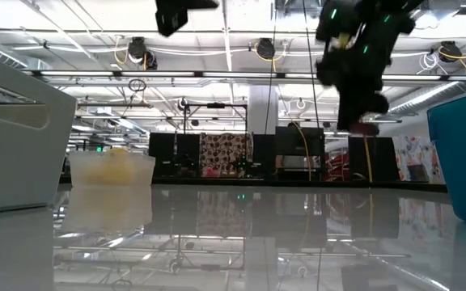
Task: Sort produce into baskets
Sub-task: Put the purple eggplant into the blue bin
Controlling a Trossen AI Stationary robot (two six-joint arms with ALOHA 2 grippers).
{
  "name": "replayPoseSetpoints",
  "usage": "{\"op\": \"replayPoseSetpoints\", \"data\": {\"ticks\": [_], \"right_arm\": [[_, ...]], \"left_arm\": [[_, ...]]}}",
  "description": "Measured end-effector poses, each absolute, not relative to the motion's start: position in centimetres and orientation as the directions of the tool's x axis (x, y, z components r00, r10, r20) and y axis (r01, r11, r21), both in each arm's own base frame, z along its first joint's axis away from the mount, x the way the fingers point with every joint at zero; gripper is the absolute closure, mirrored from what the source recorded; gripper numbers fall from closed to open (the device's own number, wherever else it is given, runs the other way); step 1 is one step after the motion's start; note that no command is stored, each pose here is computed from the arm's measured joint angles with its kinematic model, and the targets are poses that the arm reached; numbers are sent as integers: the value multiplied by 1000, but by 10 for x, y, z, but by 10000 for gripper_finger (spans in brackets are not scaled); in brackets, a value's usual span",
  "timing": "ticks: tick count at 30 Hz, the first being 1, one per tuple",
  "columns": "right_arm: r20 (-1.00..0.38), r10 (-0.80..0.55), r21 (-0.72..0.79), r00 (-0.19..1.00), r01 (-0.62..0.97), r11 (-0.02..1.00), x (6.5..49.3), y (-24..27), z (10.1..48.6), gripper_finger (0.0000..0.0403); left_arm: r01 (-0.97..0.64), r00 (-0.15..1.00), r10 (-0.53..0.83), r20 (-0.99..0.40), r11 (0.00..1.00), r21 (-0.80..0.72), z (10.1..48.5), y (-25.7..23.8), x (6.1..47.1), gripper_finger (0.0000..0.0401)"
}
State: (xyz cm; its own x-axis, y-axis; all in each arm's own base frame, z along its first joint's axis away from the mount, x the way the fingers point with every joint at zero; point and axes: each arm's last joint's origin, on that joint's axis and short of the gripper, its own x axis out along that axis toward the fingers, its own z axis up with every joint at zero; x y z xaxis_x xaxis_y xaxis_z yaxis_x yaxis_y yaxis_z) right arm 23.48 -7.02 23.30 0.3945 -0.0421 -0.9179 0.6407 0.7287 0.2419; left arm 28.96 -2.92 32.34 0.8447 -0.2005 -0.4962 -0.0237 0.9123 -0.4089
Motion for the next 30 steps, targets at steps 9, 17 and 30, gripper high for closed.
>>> {"op": "replayPoseSetpoints", "data": {"ticks": [9,17,30], "right_arm": [[-771,71,409,633,407,817,231,40,273,397],[-720,314,535,619,207,819,217,142,264,397],[-863,278,468,422,460,755,204,198,210,368]], "left_arm": [[-23,957,-89,-275,925,-380,344,-92,285,229],[-37,961,-61,-269,938,-346,344,-110,278,229],[101,890,-195,-412,966,-238,336,-67,282,228]]}}
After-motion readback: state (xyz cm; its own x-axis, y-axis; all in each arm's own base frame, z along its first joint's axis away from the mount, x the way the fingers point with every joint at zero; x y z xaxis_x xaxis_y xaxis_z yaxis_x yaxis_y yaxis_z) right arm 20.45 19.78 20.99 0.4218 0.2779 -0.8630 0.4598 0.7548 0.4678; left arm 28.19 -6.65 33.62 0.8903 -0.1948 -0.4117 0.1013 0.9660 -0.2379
